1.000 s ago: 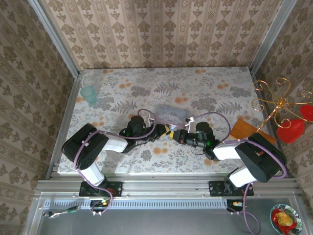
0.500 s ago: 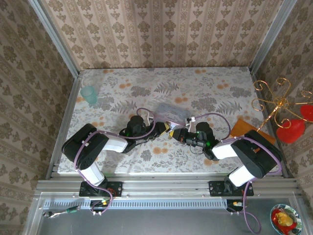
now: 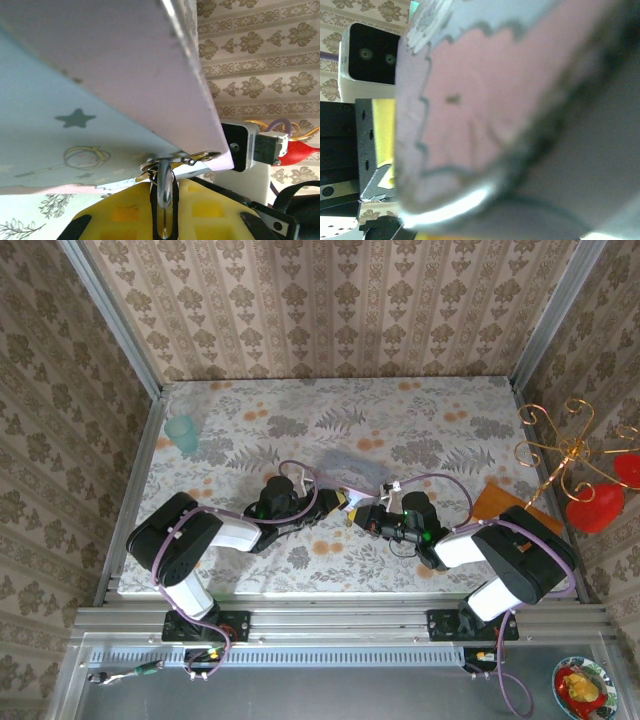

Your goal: Unlock the padlock with the key

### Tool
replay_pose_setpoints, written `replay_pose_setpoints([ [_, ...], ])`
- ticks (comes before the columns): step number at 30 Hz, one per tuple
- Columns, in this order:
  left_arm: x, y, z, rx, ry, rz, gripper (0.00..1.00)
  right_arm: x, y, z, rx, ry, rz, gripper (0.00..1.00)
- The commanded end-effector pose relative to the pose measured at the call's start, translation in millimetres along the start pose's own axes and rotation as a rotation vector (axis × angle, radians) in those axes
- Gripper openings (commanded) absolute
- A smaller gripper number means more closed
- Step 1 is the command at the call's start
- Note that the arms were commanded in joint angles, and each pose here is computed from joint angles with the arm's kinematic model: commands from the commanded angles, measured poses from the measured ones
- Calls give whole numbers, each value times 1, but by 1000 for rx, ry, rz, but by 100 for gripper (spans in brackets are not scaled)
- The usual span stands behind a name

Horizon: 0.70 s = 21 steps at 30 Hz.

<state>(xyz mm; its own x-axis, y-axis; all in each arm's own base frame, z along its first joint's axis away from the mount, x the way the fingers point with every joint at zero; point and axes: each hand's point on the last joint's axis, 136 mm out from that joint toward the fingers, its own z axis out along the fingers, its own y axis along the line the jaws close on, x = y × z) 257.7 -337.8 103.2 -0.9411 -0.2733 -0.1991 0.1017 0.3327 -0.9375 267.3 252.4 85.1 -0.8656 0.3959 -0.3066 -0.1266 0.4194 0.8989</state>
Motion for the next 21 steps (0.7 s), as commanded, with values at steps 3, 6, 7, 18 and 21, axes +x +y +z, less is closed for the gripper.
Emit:
replay_pose_setpoints([
  [3, -10, 21, -1, -67, -27, 54, 0, 0, 9, -5, -26, -15, -38, 0],
  [6, -9, 33, -3, -115, -21, 75, 0, 1, 12, -7, -23, -13, -56, 0],
  [7, -9, 36, -3, -129, -17, 83, 0, 1, 14, -8, -25, -12, -63, 0],
  [18, 4, 62, -18, -252, 35, 176, 8, 5, 45, -17, -66, -2, -193, 0],
  [21, 7, 62, -25, -266, 41, 194, 21, 7, 51, -20, -77, -1, -237, 0],
])
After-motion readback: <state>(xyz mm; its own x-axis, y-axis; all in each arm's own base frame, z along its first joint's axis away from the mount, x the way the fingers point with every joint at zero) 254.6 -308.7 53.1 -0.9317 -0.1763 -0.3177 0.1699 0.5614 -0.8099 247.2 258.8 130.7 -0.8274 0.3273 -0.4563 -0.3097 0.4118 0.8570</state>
